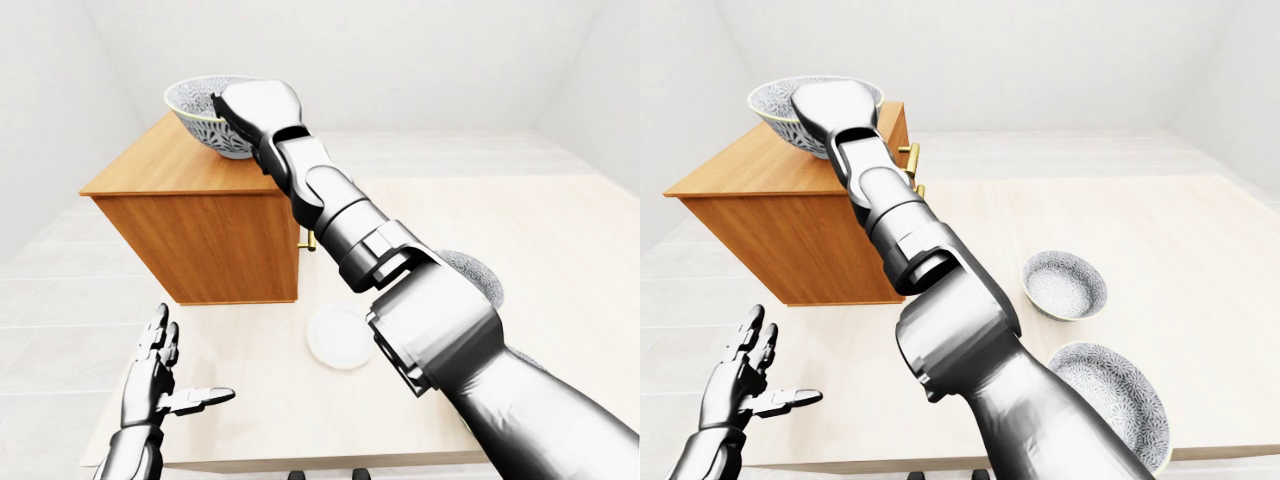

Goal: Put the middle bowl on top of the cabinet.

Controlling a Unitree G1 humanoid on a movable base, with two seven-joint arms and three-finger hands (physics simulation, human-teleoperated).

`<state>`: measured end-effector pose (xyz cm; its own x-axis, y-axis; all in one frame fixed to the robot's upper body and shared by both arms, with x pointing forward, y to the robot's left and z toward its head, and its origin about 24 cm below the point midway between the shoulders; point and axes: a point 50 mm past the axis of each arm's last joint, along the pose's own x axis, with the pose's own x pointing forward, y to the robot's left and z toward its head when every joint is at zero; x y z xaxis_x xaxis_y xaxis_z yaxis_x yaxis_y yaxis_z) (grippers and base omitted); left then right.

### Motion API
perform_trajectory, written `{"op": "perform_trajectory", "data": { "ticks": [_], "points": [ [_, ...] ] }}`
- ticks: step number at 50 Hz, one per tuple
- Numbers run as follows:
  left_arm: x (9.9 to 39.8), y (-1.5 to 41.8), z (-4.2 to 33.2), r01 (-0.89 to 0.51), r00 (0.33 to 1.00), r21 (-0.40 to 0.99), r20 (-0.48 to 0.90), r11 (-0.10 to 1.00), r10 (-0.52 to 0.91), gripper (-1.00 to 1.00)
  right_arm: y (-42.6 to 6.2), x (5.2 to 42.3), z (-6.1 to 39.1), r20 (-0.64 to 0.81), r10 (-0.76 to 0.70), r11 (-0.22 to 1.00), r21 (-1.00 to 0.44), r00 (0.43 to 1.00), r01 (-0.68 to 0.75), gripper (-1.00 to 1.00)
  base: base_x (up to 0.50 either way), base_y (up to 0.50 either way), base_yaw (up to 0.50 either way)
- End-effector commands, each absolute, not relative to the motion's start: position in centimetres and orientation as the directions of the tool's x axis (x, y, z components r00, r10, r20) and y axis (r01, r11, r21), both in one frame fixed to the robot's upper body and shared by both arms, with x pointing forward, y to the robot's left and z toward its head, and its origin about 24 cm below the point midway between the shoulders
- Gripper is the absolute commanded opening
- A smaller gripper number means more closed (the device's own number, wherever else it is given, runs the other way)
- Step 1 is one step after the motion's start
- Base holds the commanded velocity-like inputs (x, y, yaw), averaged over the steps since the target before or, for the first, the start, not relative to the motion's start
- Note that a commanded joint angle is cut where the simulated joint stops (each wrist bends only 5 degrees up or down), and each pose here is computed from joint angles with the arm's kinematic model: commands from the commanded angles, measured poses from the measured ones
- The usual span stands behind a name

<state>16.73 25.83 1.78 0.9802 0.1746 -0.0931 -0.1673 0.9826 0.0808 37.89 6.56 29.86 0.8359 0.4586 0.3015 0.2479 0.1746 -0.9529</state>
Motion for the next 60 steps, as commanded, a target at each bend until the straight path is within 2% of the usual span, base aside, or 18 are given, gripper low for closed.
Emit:
{"op": "perform_trajectory", "data": {
  "ticks": [1,5,18,20,24,42,46,47,54,59,60],
  "points": [
    [16.8,25.9,1.4,-0.169,0.978,0.083,-0.108,0.982,0.177,1.0,6.5,37.9,30.1,0.317,0.452,0.211,-0.946,0.834,0.246,-0.63,0.0,0.0,0.0],
    [16.7,25.9,1.5,-0.168,0.979,0.083,-0.106,0.982,0.177,1.0,6.5,37.8,30.2,0.318,0.453,0.206,-0.946,0.833,0.249,-0.52,0.0,0.0,0.0],
    [16.9,25.8,1.0,-0.164,0.976,0.087,-0.127,0.983,0.175,1.0,6.4,37.9,30.0,0.313,0.451,0.203,-0.948,0.836,0.245,-0.44,0.0,0.0,0.0],
    [16.9,25.7,1.0,-0.164,0.976,0.089,-0.13,0.982,0.174,1.0,6.4,37.9,30.3,0.319,0.449,0.219,-0.945,0.835,0.243,-0.2,0.01,0.0,0.0],
    [16.9,25.8,1.0,-0.164,0.976,0.09,-0.128,0.982,0.175,1.0,6.3,37.9,30.5,0.323,0.446,0.217,-0.944,0.835,0.248,0.03,0.0,0.0,0.0],
    [16.8,25.8,1.1,-0.166,0.976,0.094,-0.127,0.982,0.177,1.0,6.1,38.0,30.8,0.326,0.442,0.229,-0.942,0.836,0.246,0.36,0.0,0.0,0.0],
    [16.8,25.8,1.1,-0.166,0.976,0.094,-0.125,0.982,0.177,1.0,6.1,37.9,31.1,0.328,0.443,0.231,-0.941,0.834,0.247,0.47,0.0,0.0,0.0],
    [16.8,25.8,1.1,-0.167,0.976,0.093,-0.124,0.982,0.177,1.0,6.1,37.9,31.2,0.33,0.443,0.234,-0.94,0.834,0.247,0.58,0.0,0.0,0.0],
    [16.8,25.8,1.0,-0.165,0.976,0.094,-0.13,0.982,0.177,1.0,6.0,37.9,31.6,0.338,0.44,0.243,-0.937,0.832,0.252,0.76,0.0,0.0,0.0],
    [16.8,25.8,1.1,-0.165,0.976,0.091,-0.127,0.982,0.176,1.0,5.9,38.0,31.8,0.34,0.435,0.249,-0.935,0.834,0.252,0.8,0.0,0.0,0.0],
    [16.8,25.8,1.1,-0.166,0.976,0.092,-0.127,0.982,0.177,1.0,5.7,38.0,31.9,0.342,0.432,0.251,-0.934,0.834,0.252,0.95,0.0,0.0,0.0]
  ]
}}
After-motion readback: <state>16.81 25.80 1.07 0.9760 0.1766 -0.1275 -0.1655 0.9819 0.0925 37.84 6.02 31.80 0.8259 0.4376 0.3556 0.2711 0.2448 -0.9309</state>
